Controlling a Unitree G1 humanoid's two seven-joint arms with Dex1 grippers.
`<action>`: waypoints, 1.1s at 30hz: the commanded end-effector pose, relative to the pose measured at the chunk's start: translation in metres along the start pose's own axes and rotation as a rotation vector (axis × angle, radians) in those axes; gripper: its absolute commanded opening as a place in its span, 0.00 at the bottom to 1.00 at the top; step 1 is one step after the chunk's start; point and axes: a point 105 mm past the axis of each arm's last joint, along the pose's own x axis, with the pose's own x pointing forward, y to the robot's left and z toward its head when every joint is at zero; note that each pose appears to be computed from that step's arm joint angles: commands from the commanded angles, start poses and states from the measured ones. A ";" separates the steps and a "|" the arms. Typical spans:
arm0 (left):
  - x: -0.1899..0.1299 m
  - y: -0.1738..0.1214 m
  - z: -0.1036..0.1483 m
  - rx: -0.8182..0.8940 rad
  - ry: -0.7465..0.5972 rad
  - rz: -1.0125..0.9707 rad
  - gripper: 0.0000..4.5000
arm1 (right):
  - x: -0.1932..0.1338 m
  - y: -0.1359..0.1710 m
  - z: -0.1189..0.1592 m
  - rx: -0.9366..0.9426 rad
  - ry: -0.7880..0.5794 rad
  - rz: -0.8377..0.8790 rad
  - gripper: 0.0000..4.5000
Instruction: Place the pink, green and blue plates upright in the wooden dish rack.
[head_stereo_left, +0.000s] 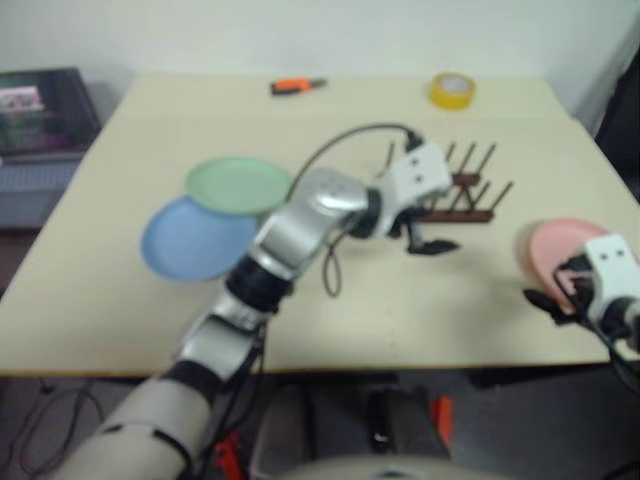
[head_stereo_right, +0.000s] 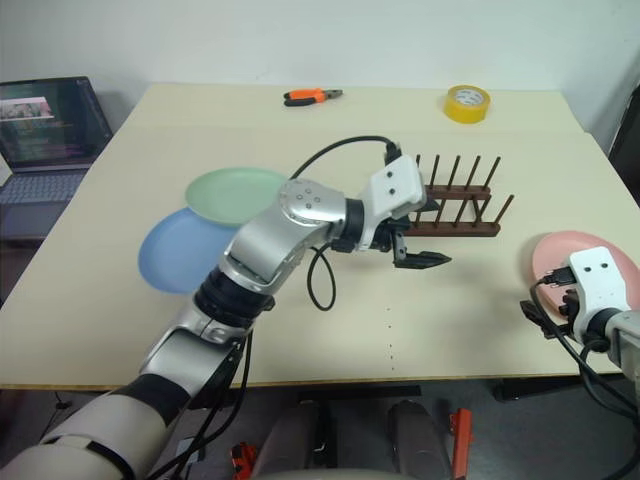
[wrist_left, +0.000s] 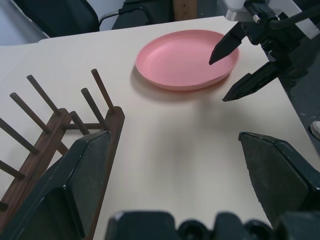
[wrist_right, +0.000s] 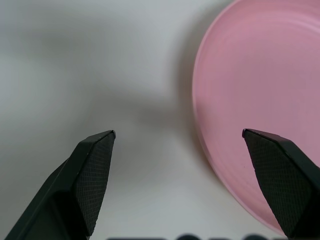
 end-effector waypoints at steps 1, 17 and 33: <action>-0.001 -0.001 0.015 0.053 -0.030 0.005 1.00 | 0.002 -0.005 0.004 -0.033 -0.030 -0.029 0.99; -0.002 -0.001 0.009 0.055 -0.005 0.022 1.00 | 0.024 -0.013 -0.007 -0.122 -0.043 -0.064 0.99; -0.009 0.009 0.008 0.052 0.004 0.053 1.00 | 0.025 -0.015 0.001 -0.158 -0.073 -0.080 0.01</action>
